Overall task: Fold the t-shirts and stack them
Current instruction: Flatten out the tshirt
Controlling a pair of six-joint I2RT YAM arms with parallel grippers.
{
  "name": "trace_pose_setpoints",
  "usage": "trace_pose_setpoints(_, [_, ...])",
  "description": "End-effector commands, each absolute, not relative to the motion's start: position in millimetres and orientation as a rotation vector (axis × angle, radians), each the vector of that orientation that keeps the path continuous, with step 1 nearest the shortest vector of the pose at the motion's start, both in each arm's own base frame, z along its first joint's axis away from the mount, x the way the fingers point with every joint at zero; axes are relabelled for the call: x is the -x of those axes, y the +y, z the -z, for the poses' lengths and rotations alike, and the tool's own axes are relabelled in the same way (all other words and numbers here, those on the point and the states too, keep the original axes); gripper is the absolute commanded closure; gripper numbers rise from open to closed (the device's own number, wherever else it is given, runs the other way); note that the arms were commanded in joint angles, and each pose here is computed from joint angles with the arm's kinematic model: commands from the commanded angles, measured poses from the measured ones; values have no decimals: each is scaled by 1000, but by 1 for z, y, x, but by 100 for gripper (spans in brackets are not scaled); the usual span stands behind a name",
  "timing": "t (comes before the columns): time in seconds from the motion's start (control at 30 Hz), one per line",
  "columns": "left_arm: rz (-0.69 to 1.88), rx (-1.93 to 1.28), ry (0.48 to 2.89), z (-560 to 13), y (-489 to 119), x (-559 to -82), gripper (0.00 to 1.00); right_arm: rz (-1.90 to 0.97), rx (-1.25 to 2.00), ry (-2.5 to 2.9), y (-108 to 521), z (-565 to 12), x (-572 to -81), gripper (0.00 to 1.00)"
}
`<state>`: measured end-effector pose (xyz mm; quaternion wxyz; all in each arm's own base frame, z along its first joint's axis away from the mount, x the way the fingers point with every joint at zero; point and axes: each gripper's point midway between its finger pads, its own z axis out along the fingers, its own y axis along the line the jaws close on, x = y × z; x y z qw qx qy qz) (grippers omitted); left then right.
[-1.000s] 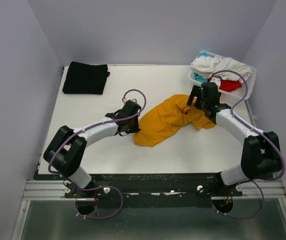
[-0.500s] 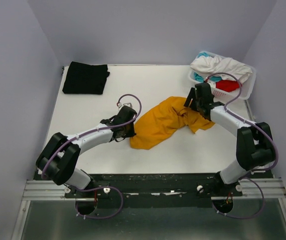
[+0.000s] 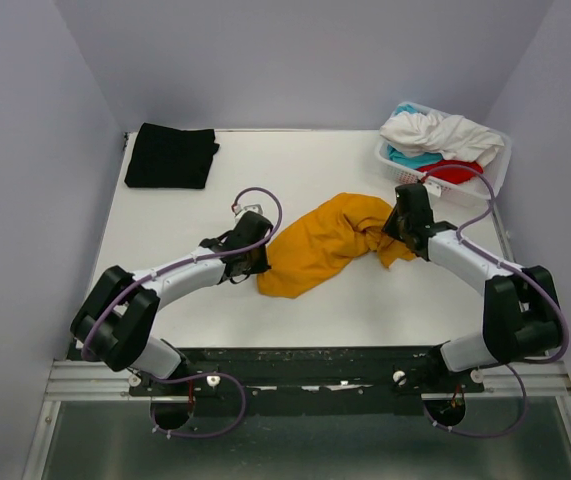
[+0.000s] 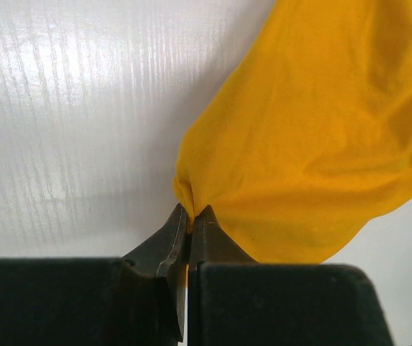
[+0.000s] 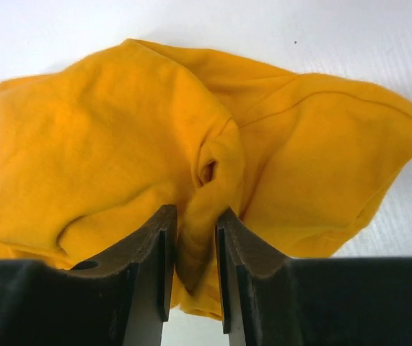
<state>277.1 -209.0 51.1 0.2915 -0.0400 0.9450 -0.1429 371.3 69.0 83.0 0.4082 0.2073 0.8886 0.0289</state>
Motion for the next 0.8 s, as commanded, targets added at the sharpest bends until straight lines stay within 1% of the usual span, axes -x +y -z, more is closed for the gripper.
trace_pose_setpoints(0.0, [369, 121, 2461, -65, -206, -284, 100, -101, -553, 2189, 73, -89, -383, 80])
trace_pose_setpoints(0.07, [344, 131, 2434, -72, -201, -289, 100, -42, -552, 2154, 65, -99, -391, 95])
trace_pose_setpoints(0.1, [323, 138, 2417, -79, -198, -292, 100, 1, -555, 2138, 58, -107, -393, 99])
trace_pose_setpoints(0.17, [278, 154, 2368, -99, -190, -301, 100, 111, -578, 2086, 41, -134, -396, 99])
trace_pose_setpoints(0.23, [226, 183, 2300, -126, -178, -309, 100, 167, -580, 2001, 28, -173, -399, 99])
trace_pose_setpoints(0.33, [199, 218, 2155, -182, -160, -319, 100, 182, -573, 1865, 15, -233, -393, 99])
trace_pose_setpoints(0.43, [206, 251, 1982, -251, -140, -318, 100, 162, -550, 1735, 6, -297, -379, 99])
trace_pose_setpoints(0.5, [225, 275, 1852, -299, -123, -309, 100, 133, -545, 1647, 1, -340, -365, 99])
trace_pose_setpoints(0.6, [284, 298, 1656, -370, -95, -283, 100, 51, -532, 1516, -4, -407, -337, 99])
trace_pose_setpoints(0.77, [452, 244, 1393, -457, -63, -216, 100, -177, -372, 1309, 12, -509, -277, 99])
